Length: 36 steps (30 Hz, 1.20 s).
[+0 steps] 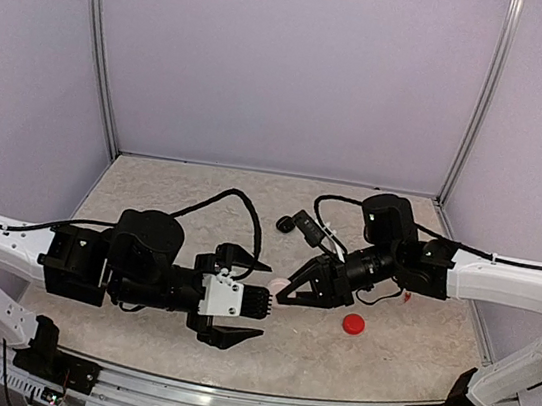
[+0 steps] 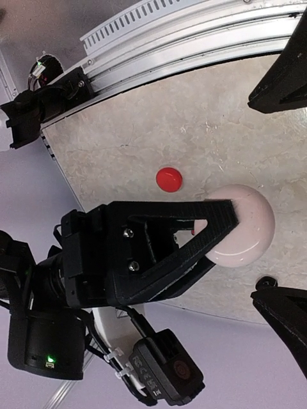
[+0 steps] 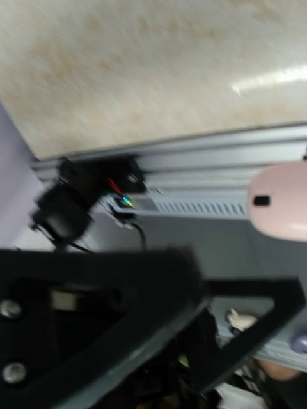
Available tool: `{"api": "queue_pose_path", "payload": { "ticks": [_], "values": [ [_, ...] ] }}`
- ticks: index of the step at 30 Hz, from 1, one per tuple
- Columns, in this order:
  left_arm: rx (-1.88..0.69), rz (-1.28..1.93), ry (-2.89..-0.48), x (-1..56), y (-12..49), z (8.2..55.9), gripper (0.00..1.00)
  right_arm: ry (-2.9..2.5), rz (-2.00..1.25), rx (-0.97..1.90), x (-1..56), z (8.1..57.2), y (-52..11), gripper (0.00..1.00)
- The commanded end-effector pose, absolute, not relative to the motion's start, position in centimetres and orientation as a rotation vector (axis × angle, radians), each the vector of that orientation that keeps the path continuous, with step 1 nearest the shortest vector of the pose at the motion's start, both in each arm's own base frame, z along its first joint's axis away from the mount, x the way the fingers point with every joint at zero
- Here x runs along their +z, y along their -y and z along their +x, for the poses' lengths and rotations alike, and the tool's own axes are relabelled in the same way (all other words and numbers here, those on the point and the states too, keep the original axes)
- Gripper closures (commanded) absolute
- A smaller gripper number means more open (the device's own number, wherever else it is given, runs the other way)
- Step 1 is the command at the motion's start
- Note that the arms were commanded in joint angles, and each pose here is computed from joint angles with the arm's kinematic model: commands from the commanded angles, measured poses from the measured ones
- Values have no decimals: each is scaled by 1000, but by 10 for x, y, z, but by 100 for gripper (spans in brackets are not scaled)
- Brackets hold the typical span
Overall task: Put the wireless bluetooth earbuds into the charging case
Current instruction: Pass from the left arm to the right, then pass from the right arm to the left
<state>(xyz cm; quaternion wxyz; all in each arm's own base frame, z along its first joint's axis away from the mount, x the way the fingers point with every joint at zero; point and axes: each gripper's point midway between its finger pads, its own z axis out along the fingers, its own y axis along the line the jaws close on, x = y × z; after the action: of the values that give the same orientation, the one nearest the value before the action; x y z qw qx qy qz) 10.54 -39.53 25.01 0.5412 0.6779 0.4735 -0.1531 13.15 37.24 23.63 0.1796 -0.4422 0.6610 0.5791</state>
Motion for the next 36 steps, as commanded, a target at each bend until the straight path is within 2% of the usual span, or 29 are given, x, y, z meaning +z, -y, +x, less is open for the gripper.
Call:
{"api": "queue_pose_path", "payload": {
  "ticks": [1, 17, 25, 30, 33, 36],
  "values": [
    [-369, 1688, -1099, 246, 398, 98, 7, -1847, -1400, 1716, 240, 106, -377, 92],
    [-360, 1811, -1035, 236, 410, 89, 20, -1853, -1555, 1798, 232, 80, -391, 91],
    [-350, 1869, -1014, 226, 413, 83, 32, -1860, -1589, 1809, 228, 77, -394, 91],
    [-353, 1866, -1013, 226, 413, 83, 46, -1848, -1601, 1813, 230, 76, -395, 90],
    [-358, 1819, -1030, 229, 413, 86, 53, -1828, -1601, 1809, 234, 77, -395, 83],
    [-335, 1733, -1055, 233, 409, 95, 59, -1810, -1577, 1780, 239, 83, -395, 67]
  ]
}}
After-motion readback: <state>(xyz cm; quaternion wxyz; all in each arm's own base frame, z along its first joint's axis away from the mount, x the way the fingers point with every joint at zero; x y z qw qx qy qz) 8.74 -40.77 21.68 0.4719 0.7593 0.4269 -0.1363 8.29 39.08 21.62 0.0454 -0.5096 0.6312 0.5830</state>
